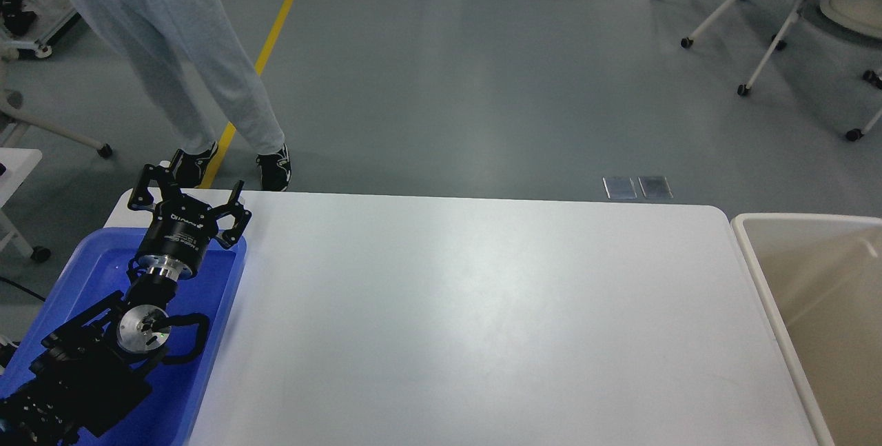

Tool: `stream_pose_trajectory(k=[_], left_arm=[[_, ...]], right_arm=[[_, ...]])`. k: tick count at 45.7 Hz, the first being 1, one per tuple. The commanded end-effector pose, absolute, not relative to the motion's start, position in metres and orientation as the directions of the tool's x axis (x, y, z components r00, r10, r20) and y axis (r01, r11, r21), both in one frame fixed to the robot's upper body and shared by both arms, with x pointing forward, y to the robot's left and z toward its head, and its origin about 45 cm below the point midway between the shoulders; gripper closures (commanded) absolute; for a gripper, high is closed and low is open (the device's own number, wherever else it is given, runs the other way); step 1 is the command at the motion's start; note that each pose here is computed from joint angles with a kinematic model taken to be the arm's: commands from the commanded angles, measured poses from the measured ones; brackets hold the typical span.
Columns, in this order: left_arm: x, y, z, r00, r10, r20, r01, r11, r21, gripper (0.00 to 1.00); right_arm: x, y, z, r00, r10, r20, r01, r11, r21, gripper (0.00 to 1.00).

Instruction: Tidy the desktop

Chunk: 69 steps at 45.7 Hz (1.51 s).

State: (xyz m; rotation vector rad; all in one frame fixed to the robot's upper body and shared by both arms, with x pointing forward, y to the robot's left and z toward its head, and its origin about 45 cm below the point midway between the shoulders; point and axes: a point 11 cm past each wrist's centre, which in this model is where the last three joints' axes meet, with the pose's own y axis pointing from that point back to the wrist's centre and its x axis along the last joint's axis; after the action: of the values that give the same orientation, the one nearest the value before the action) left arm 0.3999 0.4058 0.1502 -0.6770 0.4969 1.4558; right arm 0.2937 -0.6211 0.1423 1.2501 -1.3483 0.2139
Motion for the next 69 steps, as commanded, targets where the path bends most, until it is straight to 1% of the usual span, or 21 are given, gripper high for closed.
stream_pose_trajectory(k=[1, 18, 24, 25, 27, 31, 32, 36, 41, 46, 60, 65, 69], left_arm=[[0.4, 0.406, 0.15, 0.07, 0.729, -0.681, -0.993, -0.013, -0.116, 0.0], [0.4, 0.406, 0.15, 0.07, 0.729, -0.681, -0.993, -0.013, -0.116, 0.0], [0.4, 0.406, 0.15, 0.07, 0.729, -0.681, -0.993, -0.013, -0.116, 0.0], [0.4, 0.406, 0.15, 0.07, 0.729, -0.681, -0.993, -0.013, -0.116, 0.0], [0.4, 0.406, 0.15, 0.07, 0.729, -0.681, -0.993, -0.013, -0.116, 0.0], [0.4, 0.406, 0.15, 0.07, 0.729, -0.681, -0.993, -0.013, -0.116, 0.0], [0.4, 0.406, 0.15, 0.07, 0.729, -0.681, -0.993, -0.013, -0.116, 0.0], [0.4, 0.406, 0.151, 0.072, 0.729, -0.681, -0.993, -0.012, -0.118, 0.0], [0.4, 0.406, 0.15, 0.07, 0.729, -0.681, -0.993, -0.013, -0.116, 0.0], [0.4, 0.406, 0.151, 0.072, 0.729, -0.681, -0.993, -0.012, -0.118, 0.0], [0.4, 0.406, 0.151, 0.072, 0.729, -0.681, -0.993, -0.012, -0.118, 0.0], [0.4, 0.406, 0.151, 0.072, 0.729, -0.681, -0.993, -0.012, -0.118, 0.0], [0.4, 0.406, 0.15, 0.07, 0.729, -0.681, -0.993, -0.013, -0.116, 0.0]], right_arm=[[0.29, -0.609, 0.115, 0.286, -0.515, 0.808, -0.723, 0.437, 0.534, 1.0], [0.294, -0.603, 0.108, 0.273, -0.505, 0.819, -0.698, 0.482, 0.53, 1.0], [0.296, -0.605, 0.111, 0.242, -0.497, 0.833, -0.698, 0.508, 0.505, 1.0], [0.296, -0.605, 0.112, 0.235, -0.495, 0.836, -0.7, 0.511, 0.499, 0.92], [0.297, -0.606, 0.114, 0.22, -0.488, 0.845, -0.7, 0.524, 0.485, 0.57], [0.299, -0.605, 0.116, 0.194, -0.484, 0.853, -0.708, 0.533, 0.463, 0.21], [0.3, -0.605, 0.116, 0.191, -0.482, 0.855, -0.71, 0.534, 0.459, 0.16], [0.301, -0.604, 0.116, 0.176, -0.48, 0.86, -0.713, 0.54, 0.447, 0.13], [0.302, -0.603, 0.117, 0.154, -0.48, 0.863, -0.717, 0.547, 0.432, 0.03], [0.3, -0.607, 0.119, 0.108, -0.492, 0.864, -0.712, 0.568, 0.412, 0.02], [0.301, -0.608, 0.121, 0.068, -0.51, 0.857, -0.711, 0.578, 0.4, 0.02], [0.3, -0.61, 0.123, -0.017, -0.556, 0.831, -0.705, 0.596, 0.385, 0.02], [0.298, -0.614, 0.126, -0.119, -0.6, 0.791, -0.695, 0.619, 0.366, 0.04]])
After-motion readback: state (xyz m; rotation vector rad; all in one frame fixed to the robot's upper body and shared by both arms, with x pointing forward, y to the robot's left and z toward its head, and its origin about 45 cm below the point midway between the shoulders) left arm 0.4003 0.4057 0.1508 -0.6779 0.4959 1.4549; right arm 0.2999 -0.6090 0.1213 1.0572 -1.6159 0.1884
